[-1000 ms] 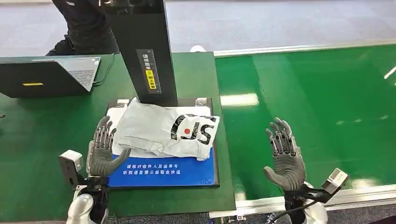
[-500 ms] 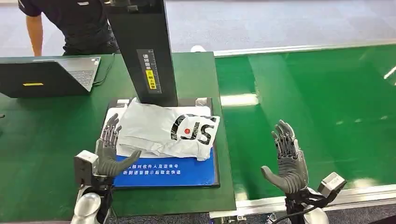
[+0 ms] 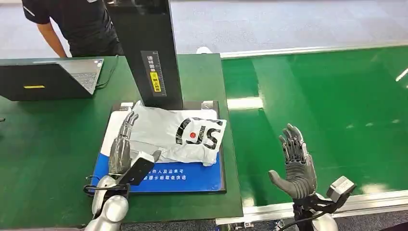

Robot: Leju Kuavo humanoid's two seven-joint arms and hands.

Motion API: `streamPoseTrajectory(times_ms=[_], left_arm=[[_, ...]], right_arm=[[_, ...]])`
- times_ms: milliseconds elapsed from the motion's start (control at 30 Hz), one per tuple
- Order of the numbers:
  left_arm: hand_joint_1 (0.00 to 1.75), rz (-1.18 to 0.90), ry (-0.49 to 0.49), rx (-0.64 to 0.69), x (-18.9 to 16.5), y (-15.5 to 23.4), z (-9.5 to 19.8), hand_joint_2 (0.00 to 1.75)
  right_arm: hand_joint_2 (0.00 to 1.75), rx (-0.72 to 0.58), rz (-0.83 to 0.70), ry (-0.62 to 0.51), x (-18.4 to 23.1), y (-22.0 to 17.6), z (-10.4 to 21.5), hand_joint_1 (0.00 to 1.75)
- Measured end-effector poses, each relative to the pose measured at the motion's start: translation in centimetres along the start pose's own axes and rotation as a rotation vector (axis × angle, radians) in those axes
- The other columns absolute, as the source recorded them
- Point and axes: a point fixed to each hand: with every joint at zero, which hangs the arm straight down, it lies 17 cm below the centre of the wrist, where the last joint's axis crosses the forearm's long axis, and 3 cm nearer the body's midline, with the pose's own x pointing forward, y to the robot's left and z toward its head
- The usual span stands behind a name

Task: Moved the parcel from conveyor to table for the left to box.

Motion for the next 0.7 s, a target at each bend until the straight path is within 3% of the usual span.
streamPoseTrajectory(times_ms=[433, 700], left_arm=[[0.0, -0.07, 0.062, -0.283, -3.3, -5.5, 2.0, 1.75], [0.02, -0.118, 0.155, -0.394, -6.2, -7.7, 3.5, 1.75]], right_arm=[[1.75, -0.006, -0.005, -0.003, 0.2, -0.5, 0.2, 0.0], [1.75, -0.009, -0.005, -0.004, 0.2, -0.7, 0.2, 0.0]])
